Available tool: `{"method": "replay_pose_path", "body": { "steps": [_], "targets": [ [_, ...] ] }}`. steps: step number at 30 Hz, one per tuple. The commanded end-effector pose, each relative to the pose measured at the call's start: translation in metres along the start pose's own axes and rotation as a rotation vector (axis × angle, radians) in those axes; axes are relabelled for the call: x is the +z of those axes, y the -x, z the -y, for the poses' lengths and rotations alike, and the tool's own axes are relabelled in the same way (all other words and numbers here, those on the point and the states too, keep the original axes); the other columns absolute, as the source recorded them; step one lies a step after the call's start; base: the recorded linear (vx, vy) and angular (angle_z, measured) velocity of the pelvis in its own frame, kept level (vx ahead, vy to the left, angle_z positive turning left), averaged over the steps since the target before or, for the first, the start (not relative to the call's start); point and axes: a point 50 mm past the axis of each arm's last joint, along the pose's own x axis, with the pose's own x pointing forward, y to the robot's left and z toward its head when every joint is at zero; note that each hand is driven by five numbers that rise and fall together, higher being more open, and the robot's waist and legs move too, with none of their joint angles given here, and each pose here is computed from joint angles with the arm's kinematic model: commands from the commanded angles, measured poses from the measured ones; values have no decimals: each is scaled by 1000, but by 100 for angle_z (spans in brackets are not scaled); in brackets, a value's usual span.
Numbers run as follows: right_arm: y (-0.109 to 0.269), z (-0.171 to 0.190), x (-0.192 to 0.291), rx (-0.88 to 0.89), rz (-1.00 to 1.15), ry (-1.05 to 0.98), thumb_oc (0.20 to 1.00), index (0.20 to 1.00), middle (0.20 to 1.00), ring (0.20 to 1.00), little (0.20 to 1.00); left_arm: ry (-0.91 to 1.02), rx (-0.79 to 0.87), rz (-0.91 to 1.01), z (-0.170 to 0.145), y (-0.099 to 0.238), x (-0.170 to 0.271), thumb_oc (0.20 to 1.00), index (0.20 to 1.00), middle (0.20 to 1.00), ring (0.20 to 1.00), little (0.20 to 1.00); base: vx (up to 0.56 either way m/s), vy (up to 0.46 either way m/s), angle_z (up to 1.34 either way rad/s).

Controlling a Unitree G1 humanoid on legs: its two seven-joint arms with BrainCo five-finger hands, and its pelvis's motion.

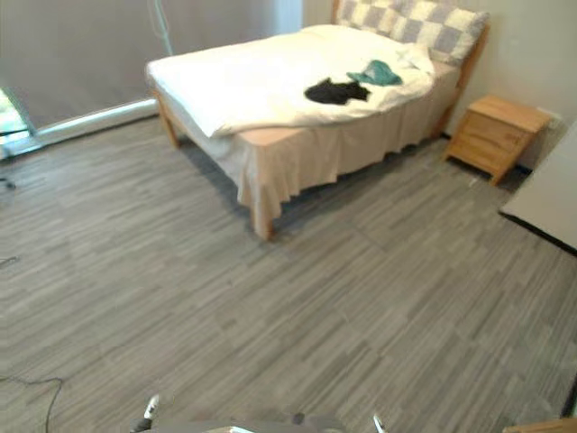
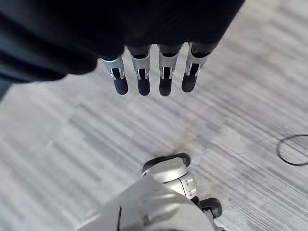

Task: Tidy up the quilt and then pick up the clothes from the bed and put them into the laundry hamper.

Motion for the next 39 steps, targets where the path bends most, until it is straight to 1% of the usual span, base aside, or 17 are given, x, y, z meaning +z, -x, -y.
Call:
{"method": "replay_pose_path", "body": {
  "steps": [1,6,9,17,26,32,39],
  "targets": [
    [10,-38,49,77,86,-52,1000,1000,1000,1000,1000,90,21,64,17,-1,33,1000,1000,1000,1000,1000,28,15,9],
    [9,-37,47,51,95,15,1000,1000,1000,1000,1000,125,28,25,16,-1,27,1000,1000,1000,1000,1000,0,0,0],
    [10,-37,49,41,128,96,1000,1000,1000,1000,1000,98,56,-11,14,-1,19,1000,1000,1000,1000,1000,45,-11,2],
    [11,-37,53,33,171,149,1000,1000,1000,1000,1000,81,74,-31,13,-1,19,1000,1000,1000,1000,1000,4,0,0],
    [10,-34,52,6,165,167,1000,1000,1000,1000,1000,85,81,-36,14,0,16,1000,1000,1000,1000,1000,29,25,-2],
    [11,-34,55,-4,179,150,1000,1000,1000,1000,1000,108,97,-71,9,-1,10,1000,1000,1000,1000,1000,54,77,-1],
    [11,-32,56,3,197,99,1000,1000,1000,1000,1000,81,117,-19,-3,-4,20,1000,1000,1000,1000,1000,38,100,-10]
  ]
}}
